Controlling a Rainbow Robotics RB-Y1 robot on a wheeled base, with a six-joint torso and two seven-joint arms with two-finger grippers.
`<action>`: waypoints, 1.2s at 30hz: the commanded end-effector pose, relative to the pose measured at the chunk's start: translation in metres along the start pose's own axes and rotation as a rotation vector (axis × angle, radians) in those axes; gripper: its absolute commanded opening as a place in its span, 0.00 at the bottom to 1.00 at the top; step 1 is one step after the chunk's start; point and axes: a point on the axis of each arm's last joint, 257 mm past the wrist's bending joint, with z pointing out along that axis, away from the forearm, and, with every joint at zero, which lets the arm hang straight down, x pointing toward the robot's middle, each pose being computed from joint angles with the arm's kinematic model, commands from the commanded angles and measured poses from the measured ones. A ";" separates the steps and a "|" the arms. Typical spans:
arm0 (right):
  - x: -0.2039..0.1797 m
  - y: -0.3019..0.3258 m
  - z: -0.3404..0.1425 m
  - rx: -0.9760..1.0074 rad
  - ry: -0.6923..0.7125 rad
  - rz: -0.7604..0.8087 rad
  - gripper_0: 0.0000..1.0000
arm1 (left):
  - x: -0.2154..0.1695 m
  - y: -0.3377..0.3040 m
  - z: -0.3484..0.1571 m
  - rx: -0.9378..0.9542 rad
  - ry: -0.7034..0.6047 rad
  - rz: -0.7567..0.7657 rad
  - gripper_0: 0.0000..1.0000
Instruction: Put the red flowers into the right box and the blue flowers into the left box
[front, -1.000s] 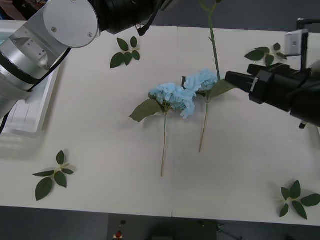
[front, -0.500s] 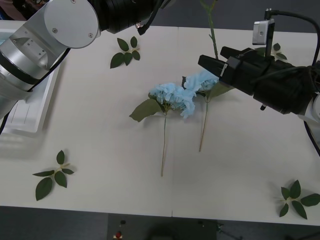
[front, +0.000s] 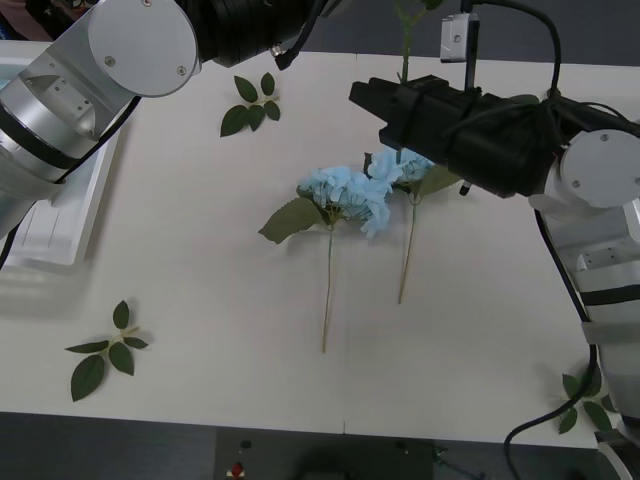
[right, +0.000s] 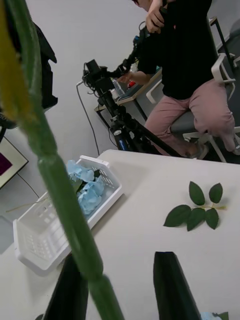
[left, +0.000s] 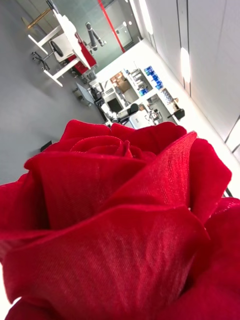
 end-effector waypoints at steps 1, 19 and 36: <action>-0.010 0.012 0.013 -0.043 0.000 -0.069 0.00 | -0.010 -0.015 -0.001 0.029 -0.023 -0.017 0.00; -0.005 0.004 0.009 -0.029 0.030 -0.084 0.00 | -0.010 -0.015 -0.001 0.029 -0.023 -0.017 1.00; 0.013 -0.229 -0.249 0.510 0.530 0.025 0.00 | -0.003 0.025 -0.061 -0.103 0.198 -0.222 1.00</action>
